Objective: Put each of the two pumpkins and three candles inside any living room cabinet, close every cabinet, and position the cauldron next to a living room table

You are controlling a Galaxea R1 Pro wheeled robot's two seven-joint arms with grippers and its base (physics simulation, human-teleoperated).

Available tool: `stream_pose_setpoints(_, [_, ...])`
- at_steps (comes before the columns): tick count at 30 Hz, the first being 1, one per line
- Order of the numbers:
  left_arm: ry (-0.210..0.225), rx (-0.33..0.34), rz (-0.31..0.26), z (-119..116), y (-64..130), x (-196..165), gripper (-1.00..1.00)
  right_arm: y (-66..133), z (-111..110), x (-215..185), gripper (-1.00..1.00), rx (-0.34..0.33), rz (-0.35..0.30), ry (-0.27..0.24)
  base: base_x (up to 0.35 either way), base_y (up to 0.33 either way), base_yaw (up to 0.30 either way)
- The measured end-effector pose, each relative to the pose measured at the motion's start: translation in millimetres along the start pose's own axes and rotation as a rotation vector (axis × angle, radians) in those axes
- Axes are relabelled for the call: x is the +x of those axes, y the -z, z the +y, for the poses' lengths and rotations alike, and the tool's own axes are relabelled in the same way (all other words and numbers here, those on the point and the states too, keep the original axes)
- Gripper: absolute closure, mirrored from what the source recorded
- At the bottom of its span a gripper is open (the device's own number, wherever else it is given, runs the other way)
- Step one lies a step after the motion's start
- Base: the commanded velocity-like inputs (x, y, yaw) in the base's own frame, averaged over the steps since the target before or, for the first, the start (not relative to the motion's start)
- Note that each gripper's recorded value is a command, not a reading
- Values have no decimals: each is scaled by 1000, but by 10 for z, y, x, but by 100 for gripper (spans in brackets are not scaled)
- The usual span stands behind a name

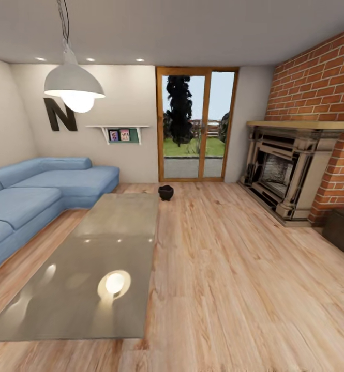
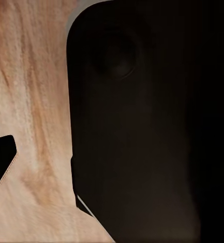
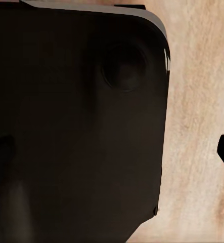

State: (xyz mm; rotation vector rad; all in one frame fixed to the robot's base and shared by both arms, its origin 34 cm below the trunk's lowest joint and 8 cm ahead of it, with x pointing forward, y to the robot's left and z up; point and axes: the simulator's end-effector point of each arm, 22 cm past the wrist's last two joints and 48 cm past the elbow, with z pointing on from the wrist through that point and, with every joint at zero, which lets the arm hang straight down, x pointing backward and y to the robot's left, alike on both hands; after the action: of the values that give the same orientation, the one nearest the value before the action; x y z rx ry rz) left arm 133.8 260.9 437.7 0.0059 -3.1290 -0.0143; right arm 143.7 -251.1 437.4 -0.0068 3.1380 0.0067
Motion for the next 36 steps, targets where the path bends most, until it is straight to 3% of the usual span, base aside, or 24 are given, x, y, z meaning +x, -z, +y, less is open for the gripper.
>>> stream_pose_setpoints(12, [2, -1, -3, 4, 0, -9, -100, 0, -1, 1, -100, 0, 0, 0, 0, 0, -284])
stream_pose_setpoints(18, [3, -2, -39, 11, 2, -89, -100, 0, 0, 3, -100, 0, 1, 0, 0, 0, -284])
stream_pose_setpoints(27, [7, -2, -49, 13, 3, -109, -100, 0, 0, 3, -100, 0, 1, 0, 0, 0, -284])
stream_pose_setpoints(36, [11, 1, -46, 2, 153, -102, -100, 150, 1, 3, -100, 0, 3, 1, 0, 0, -284])
